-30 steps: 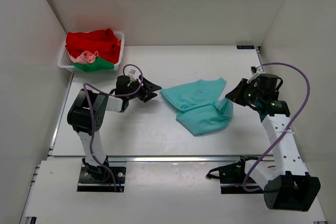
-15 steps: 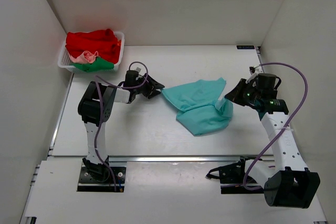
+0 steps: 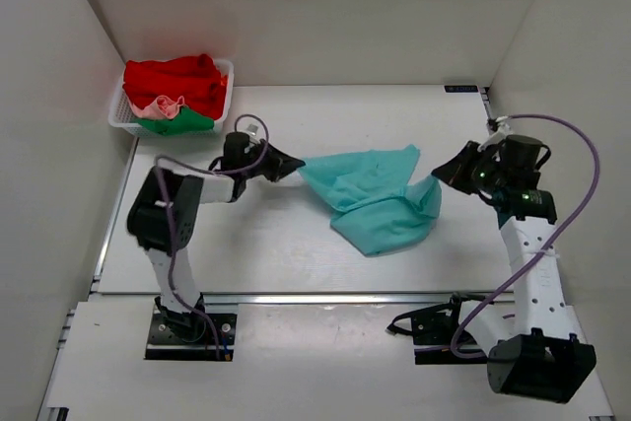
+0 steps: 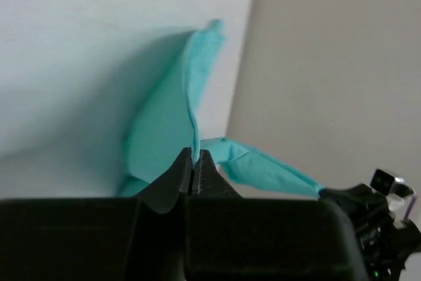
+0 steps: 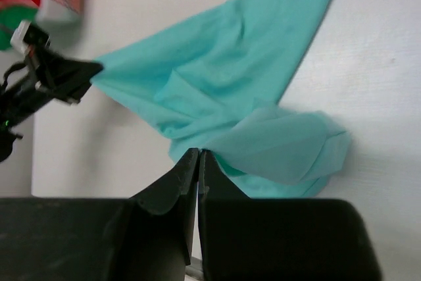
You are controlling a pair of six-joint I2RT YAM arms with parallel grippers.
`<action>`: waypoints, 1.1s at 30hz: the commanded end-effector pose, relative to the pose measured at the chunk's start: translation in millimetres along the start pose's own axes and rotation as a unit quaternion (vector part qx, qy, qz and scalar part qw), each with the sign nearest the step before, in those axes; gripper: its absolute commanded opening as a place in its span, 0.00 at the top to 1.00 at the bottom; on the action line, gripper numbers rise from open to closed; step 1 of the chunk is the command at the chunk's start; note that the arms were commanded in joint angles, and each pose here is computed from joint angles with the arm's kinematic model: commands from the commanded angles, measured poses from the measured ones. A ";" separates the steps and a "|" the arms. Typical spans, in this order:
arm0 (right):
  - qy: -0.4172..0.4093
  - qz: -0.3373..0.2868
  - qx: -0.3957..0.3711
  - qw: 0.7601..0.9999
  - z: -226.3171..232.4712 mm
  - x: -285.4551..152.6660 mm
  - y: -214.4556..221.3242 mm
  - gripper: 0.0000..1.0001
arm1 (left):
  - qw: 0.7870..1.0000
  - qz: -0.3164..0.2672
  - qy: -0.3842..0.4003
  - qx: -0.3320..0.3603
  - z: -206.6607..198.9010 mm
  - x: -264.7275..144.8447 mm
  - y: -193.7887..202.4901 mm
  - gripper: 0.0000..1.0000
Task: Fold and stack the t-shirts
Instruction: Flatten out the tshirt
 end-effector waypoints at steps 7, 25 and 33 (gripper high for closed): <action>-0.128 -0.258 -0.150 0.946 141.7 -152.3 -115.4 1.00 | 0.926 -0.274 0.136 0.219 -252.8 -230.2 -25.2 1.00; -0.229 -0.267 -0.152 0.924 181.1 -168.5 -171.5 1.00 | 0.929 -0.235 0.142 0.247 -278.2 -263.3 -22.6 1.00; -0.203 -0.244 -0.140 0.938 149.4 -88.2 -223.6 1.00 | 0.949 -0.177 0.081 0.249 -246.2 -168.7 -106.5 1.00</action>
Point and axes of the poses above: each gripper's point midway between its finger pads, its own x axis out along the fingers, its own z axis along the line the jaws close on, y = z × x, the point moved 6 cm from there along -x, back along the fingers, and after that the axes turned 3 degrees about x, right-handed, at the moved point
